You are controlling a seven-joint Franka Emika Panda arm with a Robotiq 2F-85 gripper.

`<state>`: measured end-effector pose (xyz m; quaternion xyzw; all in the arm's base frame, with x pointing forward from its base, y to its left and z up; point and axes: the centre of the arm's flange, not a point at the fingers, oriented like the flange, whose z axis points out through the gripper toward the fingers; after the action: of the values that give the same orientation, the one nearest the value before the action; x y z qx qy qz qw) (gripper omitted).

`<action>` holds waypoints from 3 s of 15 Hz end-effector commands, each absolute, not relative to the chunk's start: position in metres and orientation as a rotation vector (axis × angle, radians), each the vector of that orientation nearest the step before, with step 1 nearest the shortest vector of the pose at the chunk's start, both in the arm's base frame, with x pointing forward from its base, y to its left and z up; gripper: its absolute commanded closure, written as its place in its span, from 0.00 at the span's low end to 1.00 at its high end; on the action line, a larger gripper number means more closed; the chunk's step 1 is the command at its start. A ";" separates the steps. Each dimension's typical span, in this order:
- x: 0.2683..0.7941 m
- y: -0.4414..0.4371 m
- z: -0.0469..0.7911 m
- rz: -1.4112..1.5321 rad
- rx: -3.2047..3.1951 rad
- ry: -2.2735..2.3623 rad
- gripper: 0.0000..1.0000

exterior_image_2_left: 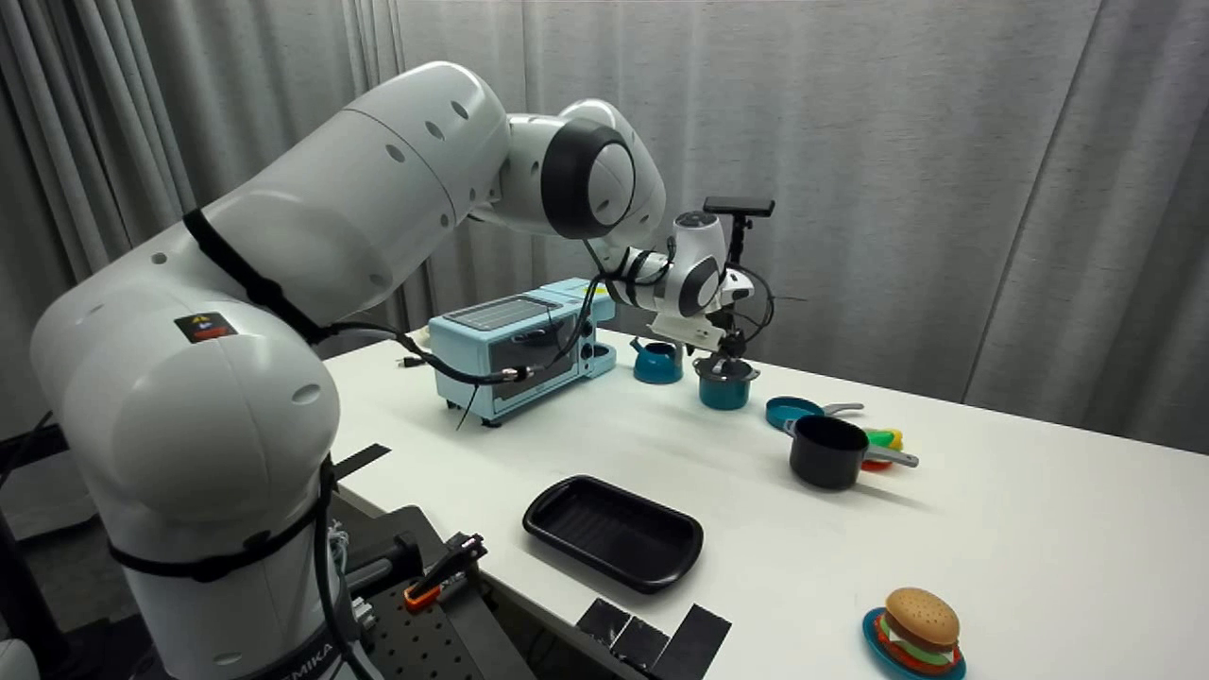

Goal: Take lid from the blue pot and put it on the table

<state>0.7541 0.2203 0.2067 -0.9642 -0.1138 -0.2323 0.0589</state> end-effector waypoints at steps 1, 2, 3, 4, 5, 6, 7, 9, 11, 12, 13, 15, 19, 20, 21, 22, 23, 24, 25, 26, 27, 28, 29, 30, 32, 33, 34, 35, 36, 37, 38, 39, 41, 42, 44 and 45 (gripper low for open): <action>0.775 0.238 0.195 -0.785 -2.905 -0.385 0.00; 0.774 0.242 0.191 -0.790 -2.898 -0.384 0.00; 0.772 0.246 0.187 -0.793 -2.892 -0.389 0.00; 0.770 0.251 0.181 -0.795 -2.886 -0.394 0.02; 0.768 0.255 0.177 -0.796 -2.882 -0.398 0.26; 0.766 0.259 0.172 -0.799 -2.877 -0.399 0.27; 0.766 0.262 0.169 -0.805 -2.872 -0.402 0.33; 0.765 0.265 0.166 -0.816 -2.864 -0.402 0.50; 0.766 0.265 0.162 -0.821 -2.856 -0.403 0.66; 0.765 0.265 0.161 -0.818 -2.856 -0.403 0.72; 0.766 0.266 0.161 -0.814 -2.854 -0.400 0.81; 0.766 0.270 0.164 -0.811 -2.845 -0.406 0.89; 0.772 0.259 0.180 -0.777 -2.846 -0.402 0.97; 0.773 0.252 0.186 -0.767 -2.844 -0.409 0.98; 0.768 0.249 0.186 -0.742 -2.852 -0.409 0.97; 0.759 0.248 0.183 -0.712 -2.863 -0.415 0.97; 0.748 0.250 0.177 -0.685 -2.872 -0.421 0.97; 0.738 0.249 0.173 -0.645 -2.886 -0.433 0.97; 0.730 0.249 0.169 -0.607 -2.896 -0.442 0.97; 0.719 0.250 0.163 -0.563 -2.904 -0.457 0.97; 0.710 0.251 0.158 -0.534 -2.910 -0.465 0.97; 0.702 0.253 0.155 -0.501 -2.922 -0.468 0.97; 0.696 0.254 0.151 -0.471 -2.927 -0.473 0.97; 0.689 0.255 0.145 -0.445 -2.932 -0.481 0.97; 0.674 0.259 0.132 -0.362 -2.948 -0.479 0.97; 0.671 0.260 0.133 -0.346 -2.950 -0.473 0.97; 0.665 0.260 0.132 -0.309 -2.956 -0.467 0.97; 0.661 0.260 0.131 -0.286 -2.959 -0.458 0.97; 0.657 0.260 0.134 -0.260 -2.967 -0.441 0.97; 0.654 0.258 0.134 -0.203 -2.983 -0.405 0.97; 0.651 0.257 0.135 -0.166 -2.993 -0.377 0.97; 0.664 0.230 0.161 -0.129 -3.003 -0.348 0.97; 0.675 0.201 0.184 -0.052 -3.020 -0.319 0.62; 0.676 0.193 0.188 -0.029 -3.028 -0.298 0.61; 0.684 0.171 0.202 0.017 -3.041 -0.249 0.47; 0.689 0.160 0.207 0.038 -3.045 -0.226 0.38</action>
<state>0.6866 0.1860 0.1831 -0.9952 -0.0880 -0.0123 0.0418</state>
